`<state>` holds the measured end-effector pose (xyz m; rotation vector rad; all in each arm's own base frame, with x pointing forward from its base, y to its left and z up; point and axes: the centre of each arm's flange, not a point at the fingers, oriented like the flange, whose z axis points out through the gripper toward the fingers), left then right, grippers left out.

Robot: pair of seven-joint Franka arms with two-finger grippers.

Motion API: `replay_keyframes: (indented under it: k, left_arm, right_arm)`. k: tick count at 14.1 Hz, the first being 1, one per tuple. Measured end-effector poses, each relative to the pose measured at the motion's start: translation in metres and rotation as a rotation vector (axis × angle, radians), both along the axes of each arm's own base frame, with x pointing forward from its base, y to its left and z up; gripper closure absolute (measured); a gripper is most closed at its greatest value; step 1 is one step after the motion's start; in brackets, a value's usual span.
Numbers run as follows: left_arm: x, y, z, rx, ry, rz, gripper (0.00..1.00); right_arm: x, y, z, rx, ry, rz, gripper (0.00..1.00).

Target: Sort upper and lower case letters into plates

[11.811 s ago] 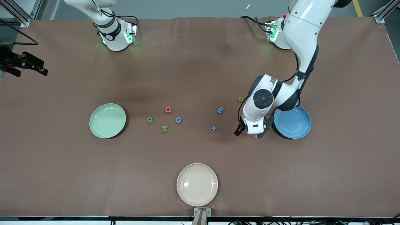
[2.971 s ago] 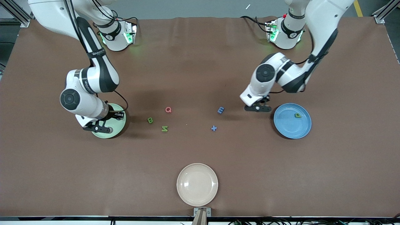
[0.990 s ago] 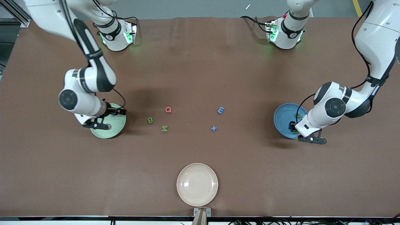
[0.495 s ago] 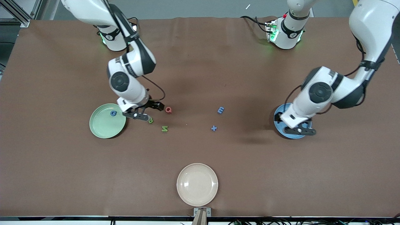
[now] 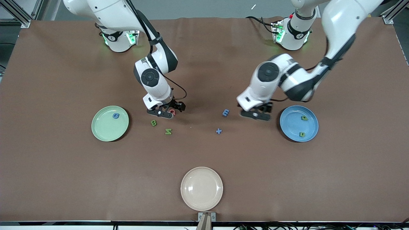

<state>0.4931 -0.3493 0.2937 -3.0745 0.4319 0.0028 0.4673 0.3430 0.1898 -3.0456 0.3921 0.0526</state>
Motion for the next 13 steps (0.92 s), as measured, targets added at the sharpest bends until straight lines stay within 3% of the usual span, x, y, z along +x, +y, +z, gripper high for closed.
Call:
replay_keyframes:
  k: [8, 13]
  left_arm:
    - [-0.034, -0.071, -0.079, -0.019, 0.046, -0.133, 0.02]
    - [-0.035, -0.078, -0.102, -0.038, 0.025, -0.154, 0.13]
  right_arm:
    - [-0.001, -0.001, -0.012, -0.020, -0.004, 0.021, 0.11]
    - [-0.006, 0.004, -0.019, -0.044, -0.012, 0.050, 0.18]
